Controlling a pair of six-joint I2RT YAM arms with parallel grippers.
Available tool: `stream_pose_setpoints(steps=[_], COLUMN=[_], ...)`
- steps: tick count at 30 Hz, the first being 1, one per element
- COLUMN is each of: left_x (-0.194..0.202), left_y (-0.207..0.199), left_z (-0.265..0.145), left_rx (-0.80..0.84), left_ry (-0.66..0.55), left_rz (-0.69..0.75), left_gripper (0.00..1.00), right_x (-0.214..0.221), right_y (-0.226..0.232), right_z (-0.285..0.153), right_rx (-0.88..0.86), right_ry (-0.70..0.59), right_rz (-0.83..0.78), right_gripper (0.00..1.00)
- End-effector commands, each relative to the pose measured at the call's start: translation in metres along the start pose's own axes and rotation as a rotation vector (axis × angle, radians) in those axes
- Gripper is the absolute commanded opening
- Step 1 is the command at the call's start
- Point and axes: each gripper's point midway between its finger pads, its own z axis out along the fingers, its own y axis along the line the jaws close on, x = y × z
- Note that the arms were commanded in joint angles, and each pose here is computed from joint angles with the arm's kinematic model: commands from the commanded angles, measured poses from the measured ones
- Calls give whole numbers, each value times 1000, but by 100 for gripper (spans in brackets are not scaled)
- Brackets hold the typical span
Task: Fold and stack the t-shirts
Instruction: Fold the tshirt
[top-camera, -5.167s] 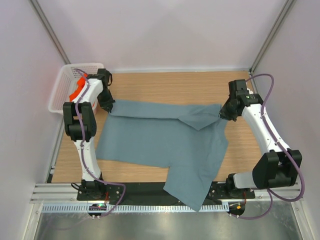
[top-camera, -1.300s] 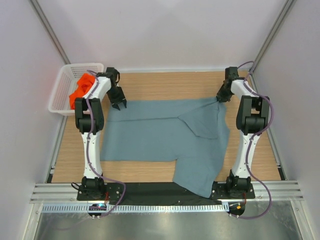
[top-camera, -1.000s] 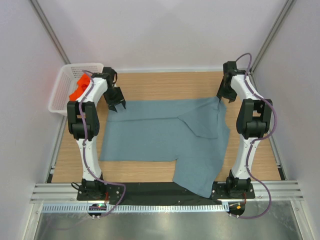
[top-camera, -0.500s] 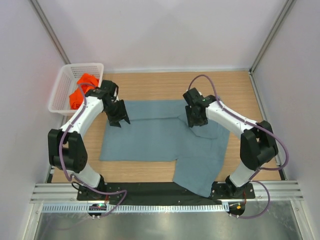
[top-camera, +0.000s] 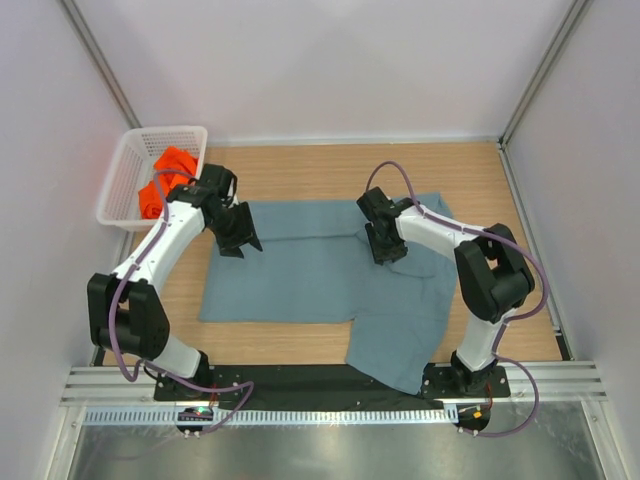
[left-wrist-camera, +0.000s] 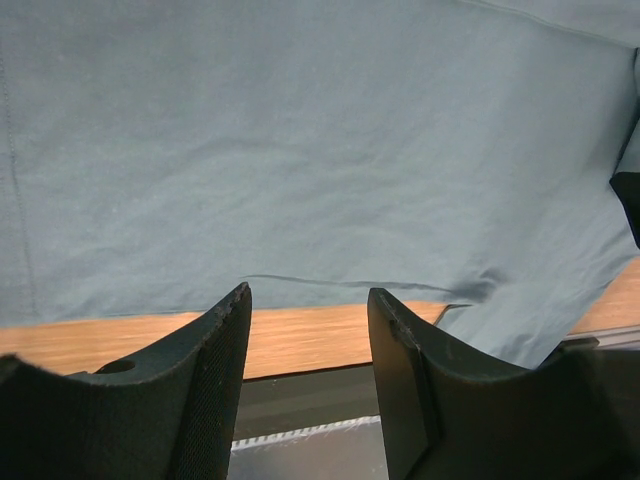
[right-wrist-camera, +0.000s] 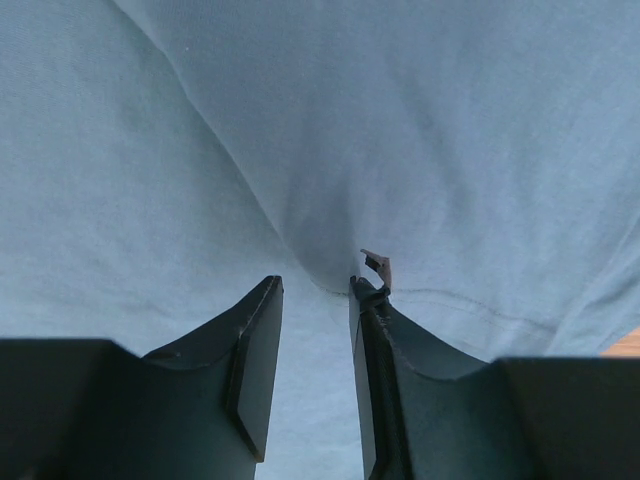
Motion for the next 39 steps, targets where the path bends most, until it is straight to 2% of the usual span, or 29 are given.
stream_pose_setpoints(steps=[1,8,10,14,18,22,23,25,31,39], left_x=[-2,-4,-4,-6,-6,-7,-7,-8,-7,-9], left_y=[-4,-4,-4,-6,-6,-6,-6,-5,-5,-8], left_z=[-10,-7,-7,-7,-6,-7,-8,-8,-6,-4], left_rx=[27,22,22,25,26,26,25,20,21,26], left_ry=[-35,-31,-27,-31,-27,-29,-33,-34,-32,-25], left_rz=[14,20,21,27,29,36,35,39,38,32], left_gripper=[52,52,51,52,52,51,52,52,51,51], right_x=[-15,-12,-11,-10,-9,-13,-14,-21,-40,-82], right_y=[3,-2,-3,-3,-4,-4,-7,-14,-43,-82], right_z=[1,8,9,12,15,11,9,-1,-11,13], right_rx=[5,42,52,50,63,64,76,88,84,71], right_ry=[-48,-37,-34,-29,-22,-35,-36,-55,-81,-90], right_rz=[-10,-3,7,8,9,15,17,34,106,219], right_gripper=[39,21,20,32,31,17,9,2,2,2])
